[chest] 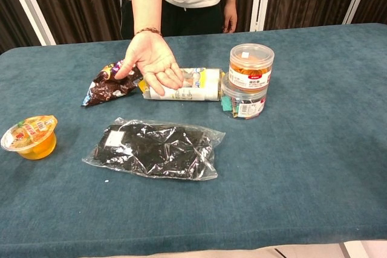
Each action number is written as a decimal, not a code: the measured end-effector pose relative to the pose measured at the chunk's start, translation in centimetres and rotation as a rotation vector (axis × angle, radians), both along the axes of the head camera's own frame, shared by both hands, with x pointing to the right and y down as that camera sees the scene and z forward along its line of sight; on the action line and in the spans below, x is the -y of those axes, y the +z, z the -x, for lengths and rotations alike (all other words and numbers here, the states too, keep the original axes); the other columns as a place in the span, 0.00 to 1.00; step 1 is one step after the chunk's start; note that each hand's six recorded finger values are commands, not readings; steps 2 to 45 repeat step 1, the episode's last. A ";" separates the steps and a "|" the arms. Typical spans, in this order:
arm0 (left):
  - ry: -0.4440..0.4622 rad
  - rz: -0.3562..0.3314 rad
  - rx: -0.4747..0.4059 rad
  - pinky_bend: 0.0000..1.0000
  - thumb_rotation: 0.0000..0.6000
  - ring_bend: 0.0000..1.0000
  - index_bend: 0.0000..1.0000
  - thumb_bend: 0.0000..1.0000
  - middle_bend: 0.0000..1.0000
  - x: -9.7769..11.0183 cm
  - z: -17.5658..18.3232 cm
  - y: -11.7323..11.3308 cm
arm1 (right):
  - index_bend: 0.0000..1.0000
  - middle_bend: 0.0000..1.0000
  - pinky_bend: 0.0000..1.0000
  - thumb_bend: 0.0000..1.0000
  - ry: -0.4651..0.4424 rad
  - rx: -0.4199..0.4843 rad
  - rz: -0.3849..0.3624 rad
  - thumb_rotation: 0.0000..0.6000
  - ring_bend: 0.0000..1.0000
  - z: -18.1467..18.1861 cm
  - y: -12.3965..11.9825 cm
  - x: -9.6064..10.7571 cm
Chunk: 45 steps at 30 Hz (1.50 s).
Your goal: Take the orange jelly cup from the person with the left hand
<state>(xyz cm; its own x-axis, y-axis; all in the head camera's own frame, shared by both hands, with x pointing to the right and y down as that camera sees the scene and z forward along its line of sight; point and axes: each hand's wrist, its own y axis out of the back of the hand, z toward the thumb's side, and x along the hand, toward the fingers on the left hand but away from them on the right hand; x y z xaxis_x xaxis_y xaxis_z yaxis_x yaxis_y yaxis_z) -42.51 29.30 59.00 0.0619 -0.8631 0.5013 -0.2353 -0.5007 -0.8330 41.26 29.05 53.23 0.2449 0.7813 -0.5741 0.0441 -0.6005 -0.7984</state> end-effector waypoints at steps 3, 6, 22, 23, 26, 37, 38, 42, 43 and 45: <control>0.007 -0.007 0.018 0.00 1.00 0.00 0.00 0.22 0.00 -0.3 0.2 -0.1 | 0.00 0.00 0.00 0.21 0.001 -0.002 -0.003 1.00 0.00 0.0 0.0 0.0; 0.007 -0.007 0.018 0.00 1.00 0.00 0.00 0.22 0.00 -0.3 0.2 -0.1 | 0.00 0.00 0.00 0.21 0.001 -0.002 -0.003 1.00 0.00 0.0 0.0 0.0; 0.007 -0.007 0.018 0.00 1.00 0.00 0.00 0.22 0.00 -0.3 0.2 -0.1 | 0.00 0.00 0.00 0.21 0.001 -0.002 -0.003 1.00 0.00 0.0 0.0 0.0; 0.007 -0.007 0.018 0.00 1.00 0.00 0.00 0.22 0.00 -0.3 0.2 -0.1 | 0.00 0.00 0.00 0.21 0.001 -0.002 -0.003 1.00 0.00 0.0 0.0 0.0; 0.007 -0.007 0.018 0.00 1.00 0.00 0.00 0.22 0.00 -0.3 0.2 -0.1 | 0.00 0.00 0.00 0.21 0.001 -0.002 -0.003 1.00 0.00 0.0 0.0 0.0; 0.007 -0.007 0.018 0.00 1.00 0.00 0.00 0.22 0.00 -0.3 0.2 -0.1 | 0.00 0.00 0.00 0.21 0.001 -0.002 -0.003 1.00 0.00 0.0 0.0 0.0; 0.007 -0.007 0.018 0.00 1.00 0.00 0.00 0.22 0.00 -0.3 0.2 -0.1 | 0.00 0.00 0.00 0.21 0.001 -0.002 -0.003 1.00 0.00 0.0 0.0 0.0; 0.007 -0.007 0.018 0.00 1.00 0.00 0.00 0.22 0.00 -0.3 0.2 -0.1 | 0.00 0.00 0.00 0.21 0.001 -0.002 -0.003 1.00 0.00 0.0 0.0 0.0; 0.007 -0.007 0.018 0.00 1.00 0.00 0.00 0.22 0.00 -0.3 0.2 -0.1 | 0.00 0.00 0.00 0.21 0.001 -0.002 -0.003 1.00 0.00 0.0 0.0 0.0; 0.007 -0.007 0.018 0.00 1.00 0.00 0.00 0.22 0.00 -0.3 0.2 -0.1 | 0.00 0.00 0.00 0.21 0.001 -0.002 -0.003 1.00 0.00 0.0 0.0 0.0</control>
